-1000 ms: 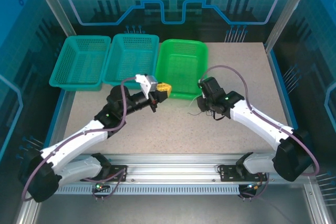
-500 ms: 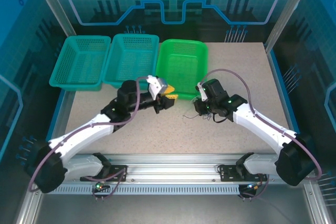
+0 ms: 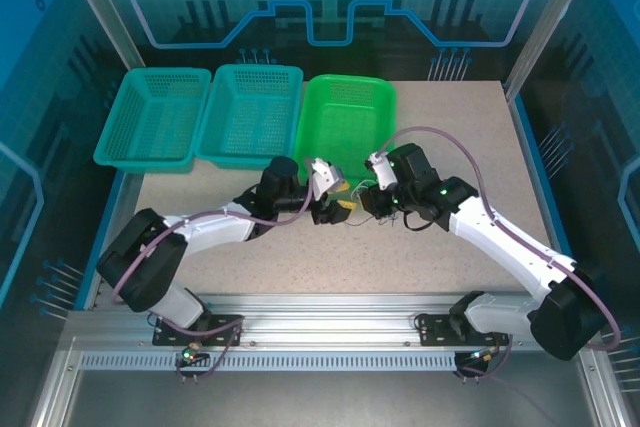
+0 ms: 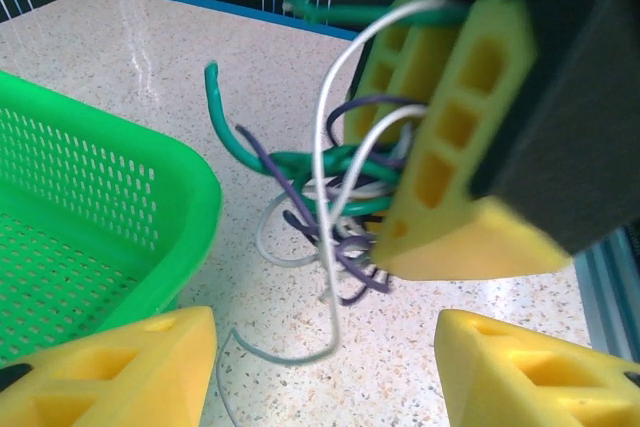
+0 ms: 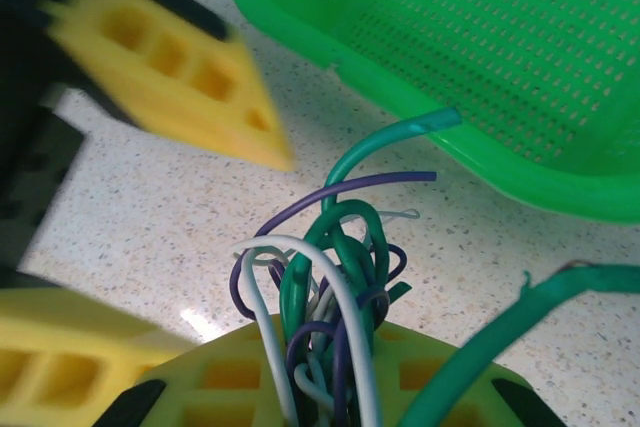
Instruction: Untangle the cables
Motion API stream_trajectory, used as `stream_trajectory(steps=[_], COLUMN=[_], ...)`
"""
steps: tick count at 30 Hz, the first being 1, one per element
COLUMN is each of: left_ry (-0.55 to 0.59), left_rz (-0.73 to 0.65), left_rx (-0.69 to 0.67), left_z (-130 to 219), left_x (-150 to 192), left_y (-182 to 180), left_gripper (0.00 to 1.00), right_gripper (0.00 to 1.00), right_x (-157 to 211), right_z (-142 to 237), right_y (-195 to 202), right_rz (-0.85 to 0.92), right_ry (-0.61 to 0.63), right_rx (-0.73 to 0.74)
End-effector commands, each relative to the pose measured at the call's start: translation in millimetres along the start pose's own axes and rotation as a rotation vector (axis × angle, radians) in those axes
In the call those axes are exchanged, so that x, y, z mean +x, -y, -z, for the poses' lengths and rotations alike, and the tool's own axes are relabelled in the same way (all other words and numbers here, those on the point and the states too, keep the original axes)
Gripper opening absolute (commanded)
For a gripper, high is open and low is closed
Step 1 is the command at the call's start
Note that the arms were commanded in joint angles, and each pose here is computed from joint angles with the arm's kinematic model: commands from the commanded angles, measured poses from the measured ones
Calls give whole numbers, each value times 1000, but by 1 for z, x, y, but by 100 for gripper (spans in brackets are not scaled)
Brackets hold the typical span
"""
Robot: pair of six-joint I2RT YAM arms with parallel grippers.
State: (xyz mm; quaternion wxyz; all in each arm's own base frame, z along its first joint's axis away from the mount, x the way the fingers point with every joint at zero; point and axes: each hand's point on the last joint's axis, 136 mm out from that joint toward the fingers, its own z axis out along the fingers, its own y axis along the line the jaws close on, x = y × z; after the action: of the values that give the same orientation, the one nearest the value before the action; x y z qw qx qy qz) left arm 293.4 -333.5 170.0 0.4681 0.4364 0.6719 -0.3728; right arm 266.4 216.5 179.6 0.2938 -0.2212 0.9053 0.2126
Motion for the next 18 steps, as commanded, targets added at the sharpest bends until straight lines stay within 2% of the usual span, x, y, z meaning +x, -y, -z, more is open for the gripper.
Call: stream_trajectory(steps=[1, 3, 5, 6, 9, 11, 13, 17, 18], left_ry=[85, 90, 99, 114, 140, 134, 131, 148, 166], left_rz=[-88, -91, -96, -97, -103, -111, -114, -78, -63], left_rx=[34, 28, 21, 15, -18, -47, -73, -139, -154], left_z=[-8, -15, -19, -19, -14, -9, -2, 18, 24], left_x=[-14, -12, -12, -15, -21, -22, -22, -36, -43], left_y=[3, -2, -4, -5, -8, -9, -9, -10, -10], left_gripper=[61, 61, 55, 49, 16, 0, 0, 0, 0], right_gripper=[0, 0, 0, 0, 5, 7, 9, 27, 27], right_x=[-15, -17, -17, -17, -14, -10, -7, 10, 14], right_z=[17, 19, 19, 19, 16, 13, 12, -2, -6], right_y=[-23, -26, -28, -27, -18, -6, 6, 31, 35], right_rz=[62, 70, 74, 73, 64, 56, 48, 26, 21], right_ry=[41, 44, 44, 43, 29, 17, 12, -35, -49], right_rx=[-69, -74, -78, -73, -14, 49, 109, 232, 249])
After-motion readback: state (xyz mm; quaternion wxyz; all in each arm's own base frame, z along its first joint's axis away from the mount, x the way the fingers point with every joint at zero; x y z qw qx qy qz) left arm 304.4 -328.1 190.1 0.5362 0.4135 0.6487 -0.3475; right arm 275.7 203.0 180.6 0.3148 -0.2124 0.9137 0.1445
